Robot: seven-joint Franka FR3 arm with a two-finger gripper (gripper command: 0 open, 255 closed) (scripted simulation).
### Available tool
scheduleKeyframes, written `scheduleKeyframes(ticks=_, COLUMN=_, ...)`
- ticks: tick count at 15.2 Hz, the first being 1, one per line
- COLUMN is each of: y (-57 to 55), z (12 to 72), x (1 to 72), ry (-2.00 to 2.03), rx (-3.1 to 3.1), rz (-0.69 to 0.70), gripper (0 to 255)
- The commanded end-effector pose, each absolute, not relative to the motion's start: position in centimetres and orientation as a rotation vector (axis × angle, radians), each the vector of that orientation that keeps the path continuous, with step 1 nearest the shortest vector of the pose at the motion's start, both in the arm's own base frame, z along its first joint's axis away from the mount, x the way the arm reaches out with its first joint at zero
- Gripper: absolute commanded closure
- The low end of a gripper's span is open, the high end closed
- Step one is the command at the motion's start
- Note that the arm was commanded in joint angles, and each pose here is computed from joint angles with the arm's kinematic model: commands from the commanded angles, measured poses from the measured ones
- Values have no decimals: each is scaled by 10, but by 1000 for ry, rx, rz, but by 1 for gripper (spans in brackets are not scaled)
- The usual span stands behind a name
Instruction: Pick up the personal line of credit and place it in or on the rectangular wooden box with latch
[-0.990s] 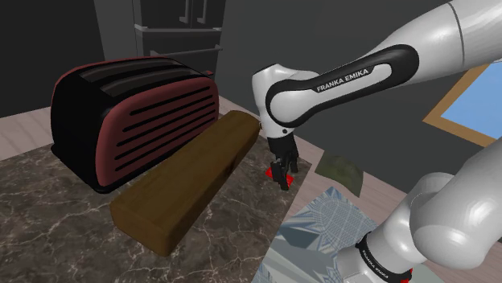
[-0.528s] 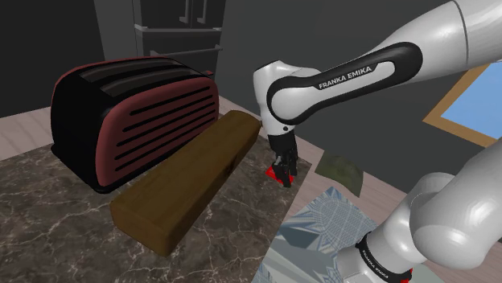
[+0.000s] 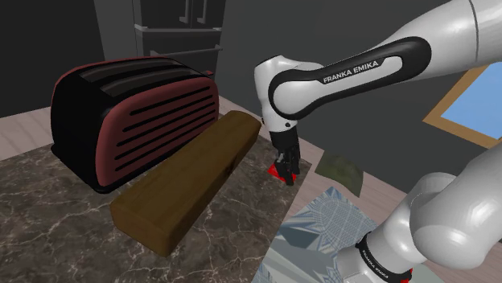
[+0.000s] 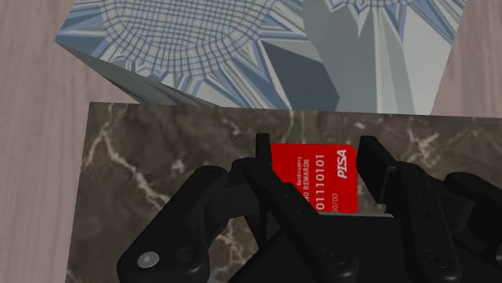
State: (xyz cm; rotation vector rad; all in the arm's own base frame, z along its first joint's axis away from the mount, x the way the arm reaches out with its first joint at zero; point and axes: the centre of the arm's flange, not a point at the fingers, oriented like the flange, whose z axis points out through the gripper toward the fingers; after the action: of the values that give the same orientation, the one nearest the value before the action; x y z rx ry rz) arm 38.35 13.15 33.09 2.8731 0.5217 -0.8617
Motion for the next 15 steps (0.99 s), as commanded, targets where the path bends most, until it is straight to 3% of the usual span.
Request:
scheduleKeyframes(ticks=1, y=131, z=342, x=384, ry=522, rx=2873, rz=-863, gripper=255)
scheduleKeyframes(ticks=15, y=131, z=416, x=384, ry=522, rx=2873, rz=-863, gripper=255)
